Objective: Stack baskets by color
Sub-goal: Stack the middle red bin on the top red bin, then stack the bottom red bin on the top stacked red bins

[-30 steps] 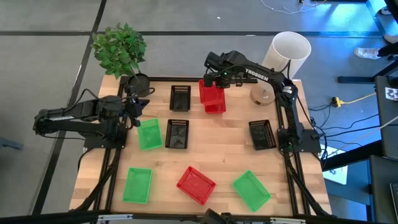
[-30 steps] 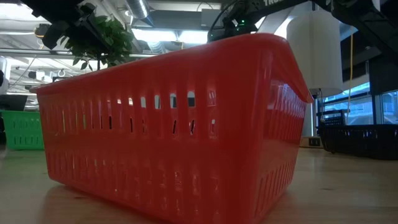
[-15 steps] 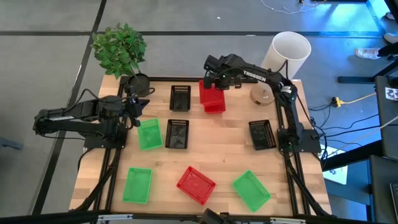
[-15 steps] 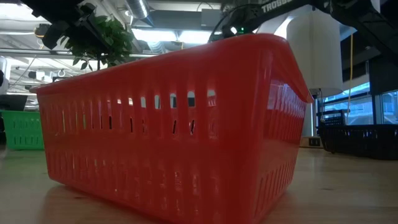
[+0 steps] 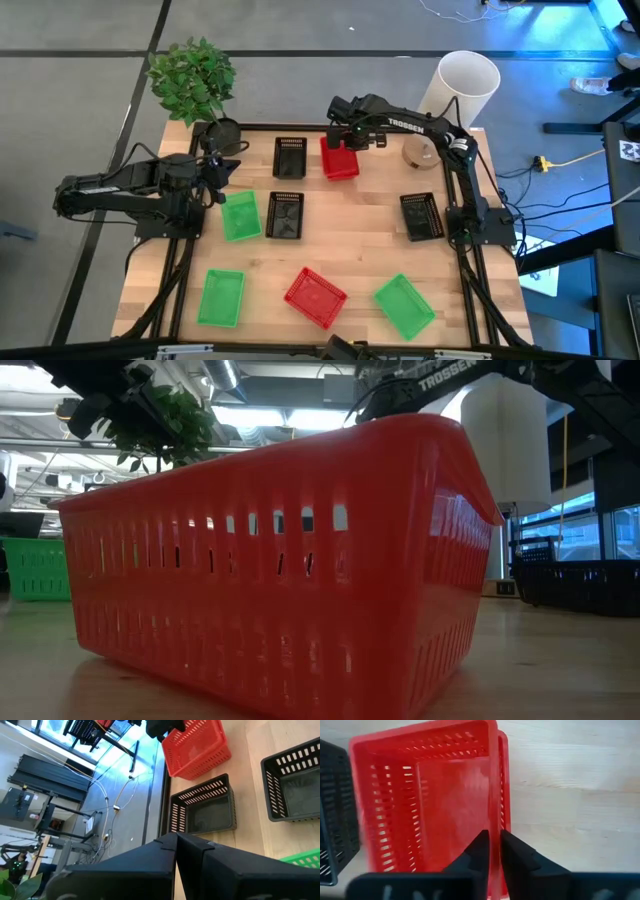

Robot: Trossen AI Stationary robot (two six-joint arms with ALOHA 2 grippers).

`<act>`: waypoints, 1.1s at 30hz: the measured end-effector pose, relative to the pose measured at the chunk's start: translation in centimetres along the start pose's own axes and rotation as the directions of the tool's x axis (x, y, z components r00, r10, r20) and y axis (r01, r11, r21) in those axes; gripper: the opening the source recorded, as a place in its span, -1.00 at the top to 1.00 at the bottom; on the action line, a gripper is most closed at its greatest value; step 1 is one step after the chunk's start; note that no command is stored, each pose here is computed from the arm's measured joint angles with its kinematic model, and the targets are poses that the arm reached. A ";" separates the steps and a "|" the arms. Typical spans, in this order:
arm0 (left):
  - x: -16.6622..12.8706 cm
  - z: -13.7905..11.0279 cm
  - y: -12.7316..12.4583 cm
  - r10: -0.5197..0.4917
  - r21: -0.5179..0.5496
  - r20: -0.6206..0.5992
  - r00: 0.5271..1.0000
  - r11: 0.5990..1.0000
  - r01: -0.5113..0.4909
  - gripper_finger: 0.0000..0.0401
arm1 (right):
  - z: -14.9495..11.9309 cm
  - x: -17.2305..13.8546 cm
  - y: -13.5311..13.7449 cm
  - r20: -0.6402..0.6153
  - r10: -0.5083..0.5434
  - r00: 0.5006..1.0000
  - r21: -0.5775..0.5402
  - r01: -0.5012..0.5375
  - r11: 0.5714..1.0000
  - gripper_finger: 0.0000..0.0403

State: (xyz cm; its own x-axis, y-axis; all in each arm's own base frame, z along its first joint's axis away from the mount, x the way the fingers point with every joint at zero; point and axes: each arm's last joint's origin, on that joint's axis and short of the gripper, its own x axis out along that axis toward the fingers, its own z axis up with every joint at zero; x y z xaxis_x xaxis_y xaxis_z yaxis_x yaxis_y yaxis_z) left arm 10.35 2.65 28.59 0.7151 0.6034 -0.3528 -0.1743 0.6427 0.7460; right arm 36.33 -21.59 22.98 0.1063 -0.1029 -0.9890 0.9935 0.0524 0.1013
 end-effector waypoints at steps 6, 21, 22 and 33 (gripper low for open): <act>0.0 0.0 0.0 0.000 0.000 0.000 1.000 1.000 0.000 1.00 | 0.0 0.0 0.0 0.002 0.004 1.000 -0.002 -0.004 1.000 0.60; 0.0 0.0 0.0 0.000 -0.001 0.000 1.000 1.000 0.000 1.00 | 0.5 -3.3 1.0 0.119 0.023 0.993 -0.034 -0.019 0.999 0.53; 0.0 0.0 0.0 0.000 -0.001 0.000 1.000 1.000 0.000 1.00 | 0.4 -3.9 1.3 0.129 0.042 0.991 -0.078 -0.032 0.996 0.53; 0.0 0.0 0.0 0.005 -0.087 -0.004 1.000 0.996 -0.005 1.00 | -9.2 -13.7 5.7 0.168 0.233 0.958 -0.753 -0.028 0.657 0.53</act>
State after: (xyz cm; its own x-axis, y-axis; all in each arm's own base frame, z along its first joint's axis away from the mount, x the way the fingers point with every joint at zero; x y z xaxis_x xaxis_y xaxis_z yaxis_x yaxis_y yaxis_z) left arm 10.33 2.66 28.59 0.7117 0.6084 -0.3513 -0.2362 0.6782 0.6959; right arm 40.10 -10.75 36.12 0.3400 -0.2528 -0.9058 0.6189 0.7854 0.0130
